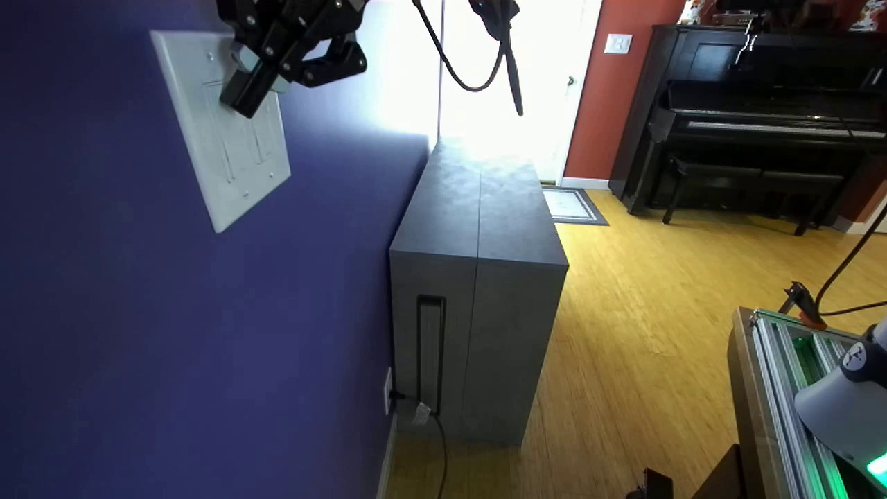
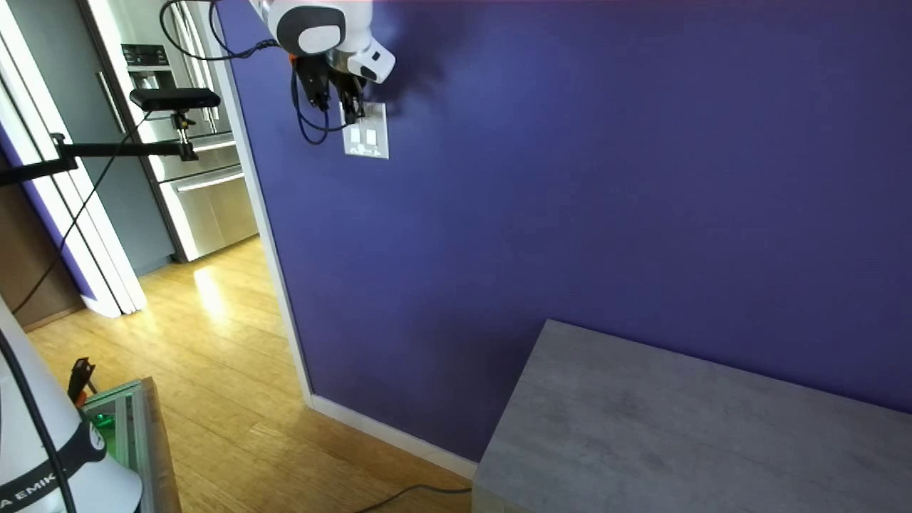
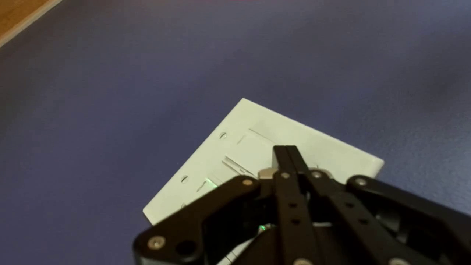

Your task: Press the left and the right switches on the wall and lift the lights dimming switch in the middle of the two lights switches

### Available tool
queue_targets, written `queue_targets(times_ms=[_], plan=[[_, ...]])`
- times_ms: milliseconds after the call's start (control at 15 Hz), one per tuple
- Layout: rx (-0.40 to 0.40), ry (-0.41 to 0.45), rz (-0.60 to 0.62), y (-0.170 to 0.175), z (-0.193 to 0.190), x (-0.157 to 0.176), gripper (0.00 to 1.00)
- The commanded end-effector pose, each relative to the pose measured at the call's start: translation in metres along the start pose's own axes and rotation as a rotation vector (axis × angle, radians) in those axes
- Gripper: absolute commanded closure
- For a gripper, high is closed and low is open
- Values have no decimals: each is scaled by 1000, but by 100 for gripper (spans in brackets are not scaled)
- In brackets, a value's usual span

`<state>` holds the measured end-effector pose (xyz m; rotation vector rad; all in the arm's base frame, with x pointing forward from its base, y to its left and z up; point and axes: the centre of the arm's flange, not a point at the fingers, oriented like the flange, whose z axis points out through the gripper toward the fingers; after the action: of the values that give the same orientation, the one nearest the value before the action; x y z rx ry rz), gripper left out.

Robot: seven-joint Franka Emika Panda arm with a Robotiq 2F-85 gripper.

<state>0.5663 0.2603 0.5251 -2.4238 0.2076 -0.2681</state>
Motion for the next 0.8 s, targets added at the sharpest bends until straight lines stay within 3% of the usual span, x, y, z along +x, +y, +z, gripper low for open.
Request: queue_targets(times_ms=[0, 467, 733], plan=[[5, 6, 26, -3, 6, -3, 100], [-69, -65, 99, 10, 5, -4, 100], [-84, -64, 103, 15, 7, -3, 100]])
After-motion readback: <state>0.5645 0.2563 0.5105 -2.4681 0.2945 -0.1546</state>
